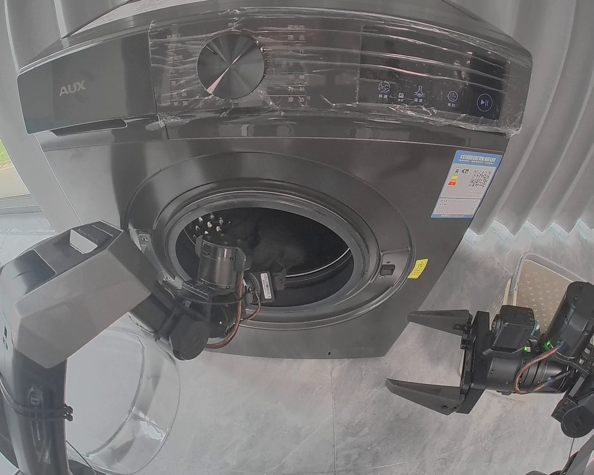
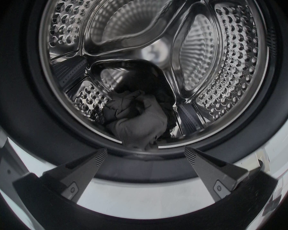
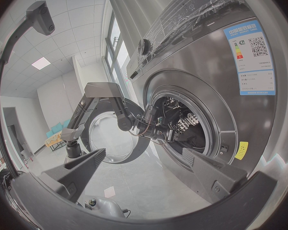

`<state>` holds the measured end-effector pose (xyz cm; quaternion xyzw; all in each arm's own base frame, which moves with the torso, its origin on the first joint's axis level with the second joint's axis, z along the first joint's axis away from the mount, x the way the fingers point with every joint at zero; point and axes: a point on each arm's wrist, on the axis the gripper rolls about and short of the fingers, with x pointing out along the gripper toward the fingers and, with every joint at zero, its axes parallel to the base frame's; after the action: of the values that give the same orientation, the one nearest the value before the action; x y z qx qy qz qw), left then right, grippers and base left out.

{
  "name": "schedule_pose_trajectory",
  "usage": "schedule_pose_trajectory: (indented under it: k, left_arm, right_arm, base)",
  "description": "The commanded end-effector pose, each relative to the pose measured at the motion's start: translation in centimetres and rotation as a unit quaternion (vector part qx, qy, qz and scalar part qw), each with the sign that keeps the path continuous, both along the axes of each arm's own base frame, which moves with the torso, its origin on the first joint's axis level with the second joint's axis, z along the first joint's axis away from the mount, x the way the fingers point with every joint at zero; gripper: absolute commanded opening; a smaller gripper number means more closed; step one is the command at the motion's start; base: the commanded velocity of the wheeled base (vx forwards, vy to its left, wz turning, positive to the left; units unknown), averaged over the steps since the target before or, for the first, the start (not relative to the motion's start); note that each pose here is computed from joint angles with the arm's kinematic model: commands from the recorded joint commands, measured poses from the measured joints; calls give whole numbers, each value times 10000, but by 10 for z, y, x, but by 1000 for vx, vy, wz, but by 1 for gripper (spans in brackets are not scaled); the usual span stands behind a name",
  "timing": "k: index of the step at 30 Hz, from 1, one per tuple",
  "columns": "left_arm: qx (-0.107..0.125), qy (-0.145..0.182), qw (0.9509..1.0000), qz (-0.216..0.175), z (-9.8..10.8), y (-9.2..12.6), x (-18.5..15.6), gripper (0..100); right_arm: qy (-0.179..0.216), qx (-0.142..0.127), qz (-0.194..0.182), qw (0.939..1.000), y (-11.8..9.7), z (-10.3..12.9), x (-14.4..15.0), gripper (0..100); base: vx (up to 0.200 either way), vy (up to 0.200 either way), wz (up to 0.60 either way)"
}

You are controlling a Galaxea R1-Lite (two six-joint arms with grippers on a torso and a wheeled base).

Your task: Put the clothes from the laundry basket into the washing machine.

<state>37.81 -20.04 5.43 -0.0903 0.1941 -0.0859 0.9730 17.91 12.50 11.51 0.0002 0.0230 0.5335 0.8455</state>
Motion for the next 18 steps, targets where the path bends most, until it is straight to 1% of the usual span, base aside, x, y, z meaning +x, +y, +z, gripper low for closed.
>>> schedule_pose_trajectory:
  k: [1,6,8,9,10,11,14,16,17,18]
  left_arm:
    - [77,75,9993,-347,11,-8,-39,100]
    - [221,240,9973,-661,5,-15,-69,100]
    - [325,285,9960,-787,3,-15,-82,100]
    - [339,280,9958,-801,3,-15,-83,100]
    - [397,253,9948,-904,4,-14,-93,100]
    - [405,210,9943,-961,6,-14,-99,100]
    - [343,-6,9930,-1129,22,-9,-119,100]
    - [221,-220,9906,-1335,37,-7,-140,100]
    - [208,-240,9903,-1349,39,-7,-142,100]
    - [-53,-527,9871,-1512,57,-5,-161,100]
  right_arm:
    - [-6,4,9,10000,0,0,0,100]
    - [-13,1,9,10000,0,0,0,100]
    - [-13,1,9,10000,0,0,0,100]
    - [-13,1,9,10000,0,0,0,100]
    - [-13,1,9,10000,0,0,0,100]
    - [-13,8,9,10000,0,1,-1,100]
    - [-45,28,9,10000,0,2,-1,100]
    - [-85,52,9,10000,-1,4,-2,100]
    - [-85,52,9,10000,-1,4,-2,100]
    - [-144,81,1,9999,-2,7,-3,100]
  base:
    - [0,0,0]
    - [0,0,0]
    - [0,0,0]
    - [0,0,0]
    - [0,0,0]
    - [0,0,0]
    - [0,0,0]
    - [0,0,0]
    - [0,0,0]
    - [0,0,0]
